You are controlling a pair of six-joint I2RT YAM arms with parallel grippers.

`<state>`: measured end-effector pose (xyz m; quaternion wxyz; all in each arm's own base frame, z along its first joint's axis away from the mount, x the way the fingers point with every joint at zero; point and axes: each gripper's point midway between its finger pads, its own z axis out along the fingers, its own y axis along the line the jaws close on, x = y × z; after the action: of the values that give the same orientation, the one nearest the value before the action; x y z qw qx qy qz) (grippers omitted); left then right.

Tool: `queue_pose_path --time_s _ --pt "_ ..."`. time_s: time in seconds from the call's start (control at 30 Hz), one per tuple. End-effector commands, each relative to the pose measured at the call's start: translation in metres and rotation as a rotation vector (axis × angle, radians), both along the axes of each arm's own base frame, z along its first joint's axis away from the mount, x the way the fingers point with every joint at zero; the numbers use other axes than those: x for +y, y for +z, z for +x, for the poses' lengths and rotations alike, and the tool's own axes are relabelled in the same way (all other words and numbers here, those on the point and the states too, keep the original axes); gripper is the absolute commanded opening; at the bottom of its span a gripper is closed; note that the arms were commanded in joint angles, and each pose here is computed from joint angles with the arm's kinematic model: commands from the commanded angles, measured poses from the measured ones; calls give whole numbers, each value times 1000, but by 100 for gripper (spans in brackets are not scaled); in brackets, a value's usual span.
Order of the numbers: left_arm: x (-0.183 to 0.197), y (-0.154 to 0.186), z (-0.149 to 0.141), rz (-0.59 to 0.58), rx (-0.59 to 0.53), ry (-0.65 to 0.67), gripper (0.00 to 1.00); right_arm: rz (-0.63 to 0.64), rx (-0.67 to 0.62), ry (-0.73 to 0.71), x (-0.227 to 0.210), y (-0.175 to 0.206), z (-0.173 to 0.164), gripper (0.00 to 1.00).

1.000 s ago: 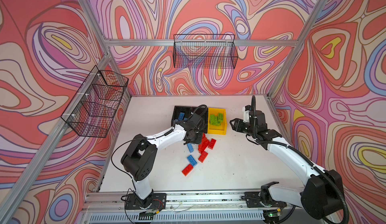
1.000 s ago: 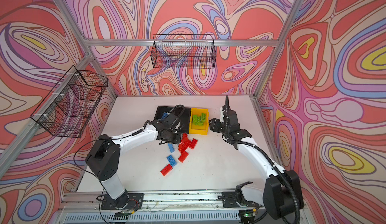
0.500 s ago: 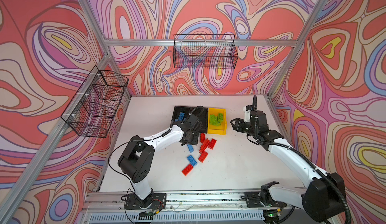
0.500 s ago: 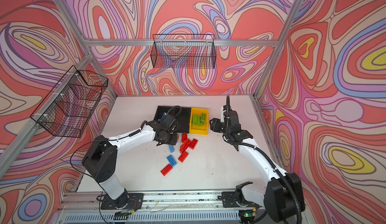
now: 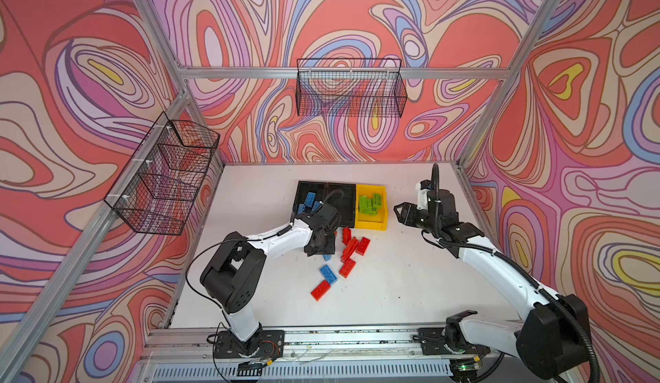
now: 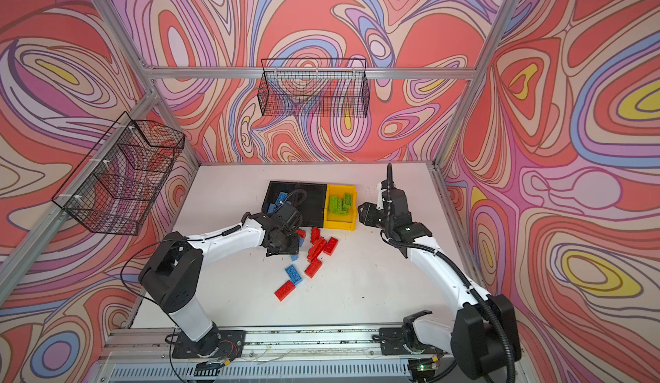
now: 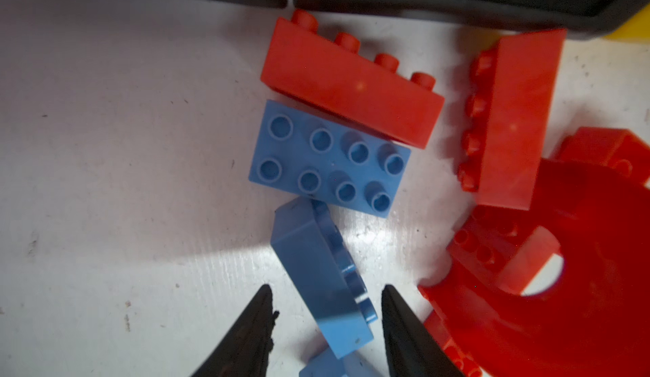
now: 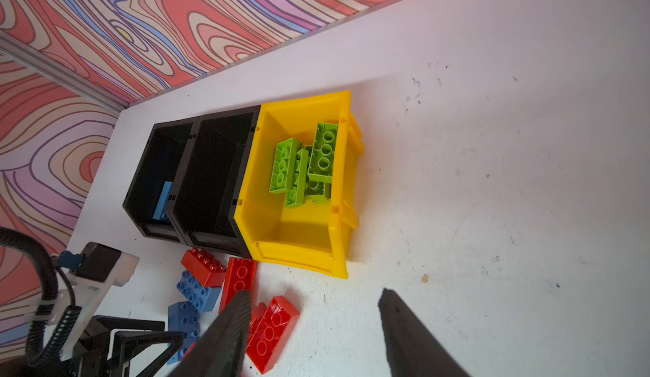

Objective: Sort the legos into containers by color
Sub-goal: Pick up the lego from the center of the table, then place the lego in the container.

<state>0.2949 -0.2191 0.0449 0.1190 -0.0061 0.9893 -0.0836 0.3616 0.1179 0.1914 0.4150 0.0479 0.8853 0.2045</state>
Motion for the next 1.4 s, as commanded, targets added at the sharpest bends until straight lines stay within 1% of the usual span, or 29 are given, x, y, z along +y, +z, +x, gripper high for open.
queue_pose_path --time_s 0.0,0.07,0.17,0.33,0.57,0.67,0.77,0.9,1.0,1.1,1.2,1.3,1.37 --pt "6 -14 3 -7 27 50 52 -11 6 -4 -2 -4 -3 63" --pt "12 -15 5 17 24 44 51 -15 7 -5 -2 -4 -2 63" --pt "25 -18 7 32 27 47 47 -22 3 -10 -4 -2 -3 63" --pt "33 -17 10 42 23 43 36 -16 6 -11 -3 -3 -2 63" --pt "40 -7 8 53 7 27 22 -23 4 -11 -3 0 1 62" --pt "44 6 9 66 -16 5 20 -22 3 -8 -2 0 3 62" --pt "55 35 17 99 -81 -19 20 -17 -2 -2 0 1 5 62" --pt "67 75 38 95 -162 -28 20 -7 5 14 5 -2 10 62" --pt "75 94 60 131 -206 -47 21 3 -7 19 7 2 13 62" --pt "73 99 86 114 -224 -54 21 9 -26 10 6 6 14 62" --pt "62 100 115 109 -243 -70 20 9 -32 6 6 8 15 62" --pt "52 95 141 103 -259 -73 21 13 -42 1 5 11 17 62" --pt "48 87 153 111 -243 -80 21 12 -44 3 6 12 17 62"
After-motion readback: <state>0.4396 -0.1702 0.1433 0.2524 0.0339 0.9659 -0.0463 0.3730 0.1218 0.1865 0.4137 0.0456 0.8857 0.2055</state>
